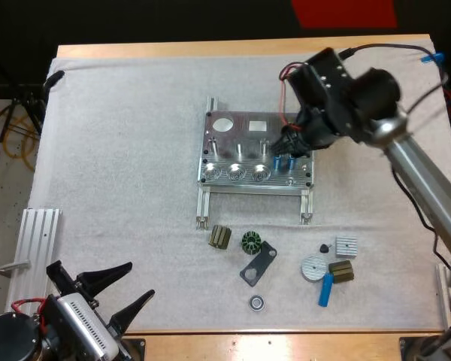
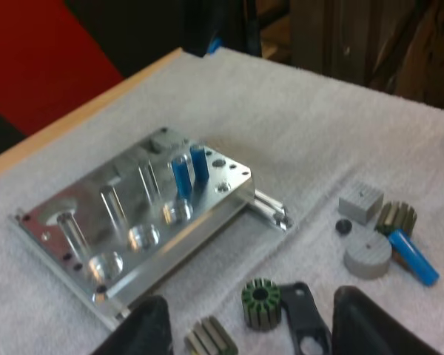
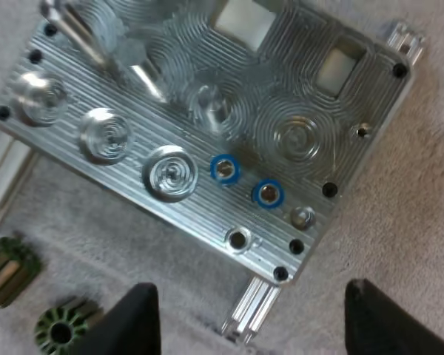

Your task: Load cells from left to right

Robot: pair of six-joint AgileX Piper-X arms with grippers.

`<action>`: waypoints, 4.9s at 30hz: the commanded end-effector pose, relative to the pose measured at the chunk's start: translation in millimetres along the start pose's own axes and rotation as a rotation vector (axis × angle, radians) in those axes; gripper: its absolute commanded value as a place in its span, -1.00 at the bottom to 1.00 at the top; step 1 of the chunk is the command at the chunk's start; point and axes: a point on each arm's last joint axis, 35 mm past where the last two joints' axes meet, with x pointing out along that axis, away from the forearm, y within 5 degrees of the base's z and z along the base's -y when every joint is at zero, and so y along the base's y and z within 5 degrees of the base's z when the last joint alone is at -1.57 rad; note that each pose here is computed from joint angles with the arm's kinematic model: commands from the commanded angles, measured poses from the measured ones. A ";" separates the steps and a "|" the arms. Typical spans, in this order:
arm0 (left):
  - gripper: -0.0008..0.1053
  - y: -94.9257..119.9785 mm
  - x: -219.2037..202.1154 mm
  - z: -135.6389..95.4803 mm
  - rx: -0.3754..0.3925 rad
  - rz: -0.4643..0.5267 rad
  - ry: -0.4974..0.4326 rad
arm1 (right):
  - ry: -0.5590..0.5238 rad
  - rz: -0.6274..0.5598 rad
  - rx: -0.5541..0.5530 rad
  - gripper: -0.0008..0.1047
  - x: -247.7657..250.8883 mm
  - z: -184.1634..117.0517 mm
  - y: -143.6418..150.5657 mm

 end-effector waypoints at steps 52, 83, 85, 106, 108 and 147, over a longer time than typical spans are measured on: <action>-0.09 -109.3 214.1 4.3 -0.105 -0.489 0.524 | -0.380 -0.243 0.499 0.03 -148.0 -255.5 40.0; -0.09 -140.7 397.7 -132.3 -0.263 -0.037 0.929 | -0.441 -0.304 0.468 0.03 -190.9 -268.6 31.2; -0.09 -140.3 400.0 -135.5 -0.259 -0.027 0.929 | -0.439 -0.303 0.456 0.03 -190.9 -268.6 31.3; -0.98 -138.3 404.4 -133.5 -0.155 0.022 0.978 | -0.440 -0.286 0.438 0.03 -190.9 -267.9 31.9; -0.98 -139.0 404.0 -127.9 -0.113 0.018 0.958 | -0.439 -0.287 0.433 0.03 -190.9 -267.9 31.9; -0.98 -62.3 134.5 34.7 0.546 -0.067 0.550 | -0.380 0.640 0.064 0.03 -69.7 -125.0 86.9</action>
